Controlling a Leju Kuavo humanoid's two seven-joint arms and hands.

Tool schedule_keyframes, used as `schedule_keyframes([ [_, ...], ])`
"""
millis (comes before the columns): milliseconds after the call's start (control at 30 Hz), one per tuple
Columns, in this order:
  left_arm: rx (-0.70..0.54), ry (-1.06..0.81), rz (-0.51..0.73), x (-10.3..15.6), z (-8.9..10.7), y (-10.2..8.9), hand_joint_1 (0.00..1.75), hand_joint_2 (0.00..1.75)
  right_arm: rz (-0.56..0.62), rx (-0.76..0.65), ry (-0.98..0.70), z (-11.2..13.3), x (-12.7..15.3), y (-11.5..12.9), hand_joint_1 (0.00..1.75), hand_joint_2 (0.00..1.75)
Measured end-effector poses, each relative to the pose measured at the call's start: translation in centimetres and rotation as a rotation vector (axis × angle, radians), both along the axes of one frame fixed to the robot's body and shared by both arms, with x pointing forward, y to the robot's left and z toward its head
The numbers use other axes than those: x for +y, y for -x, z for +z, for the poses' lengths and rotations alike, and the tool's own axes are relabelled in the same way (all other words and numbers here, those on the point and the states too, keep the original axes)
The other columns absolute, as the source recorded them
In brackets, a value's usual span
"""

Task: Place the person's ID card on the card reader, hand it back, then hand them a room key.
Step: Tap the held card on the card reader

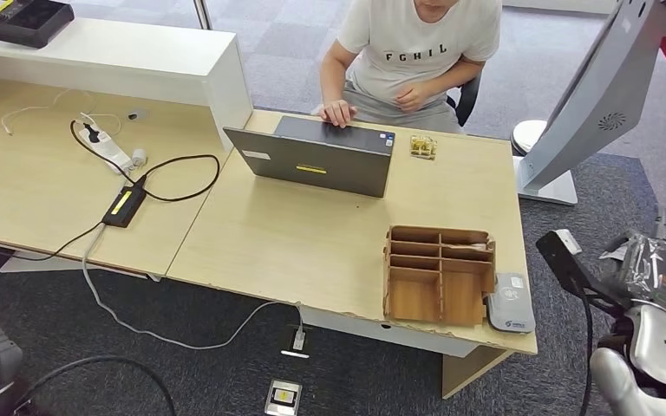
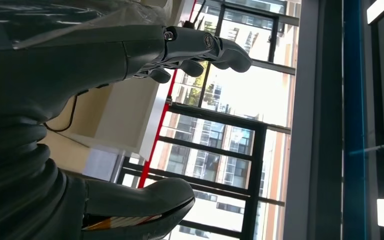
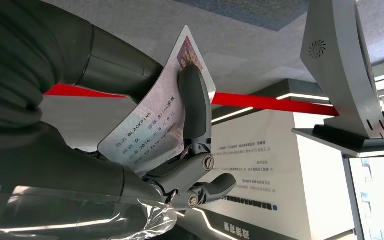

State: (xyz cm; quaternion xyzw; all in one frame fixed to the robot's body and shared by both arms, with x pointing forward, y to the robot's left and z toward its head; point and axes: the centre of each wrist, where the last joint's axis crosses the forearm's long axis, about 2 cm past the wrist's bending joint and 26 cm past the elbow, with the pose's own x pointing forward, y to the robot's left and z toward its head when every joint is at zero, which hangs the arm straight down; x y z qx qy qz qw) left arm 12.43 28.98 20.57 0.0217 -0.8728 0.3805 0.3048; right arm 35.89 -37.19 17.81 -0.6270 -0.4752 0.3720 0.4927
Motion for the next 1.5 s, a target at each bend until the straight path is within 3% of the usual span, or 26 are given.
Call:
schedule_keyframes([
  [233,0.012,0.007,0.017,0.1,-0.1,0.0,0.00,1.75,0.021,0.017,-0.019,-0.2,-0.3,0.4,1.75,1.75],
  [433,0.069,0.028,0.080,0.0,-0.2,-0.2,0.00,1.75,0.158,0.041,-0.142,-6.8,1.8,3.2,1.75,1.75],
  [767,0.049,0.023,0.051,-0.5,0.2,-0.9,0.00,1.75,0.100,0.217,-0.290,-13.4,4.1,5.3,1.75,1.75],
  [1167,0.005,0.008,0.005,-0.8,0.5,-1.9,0.00,1.75,0.042,0.272,-0.325,-15.2,4.6,5.9,1.75,1.75],
  [1500,-0.012,0.007,-0.029,-1.0,0.5,-2.8,0.00,1.75,0.052,0.263,-0.276,-14.8,4.9,5.3,1.75,1.75],
])
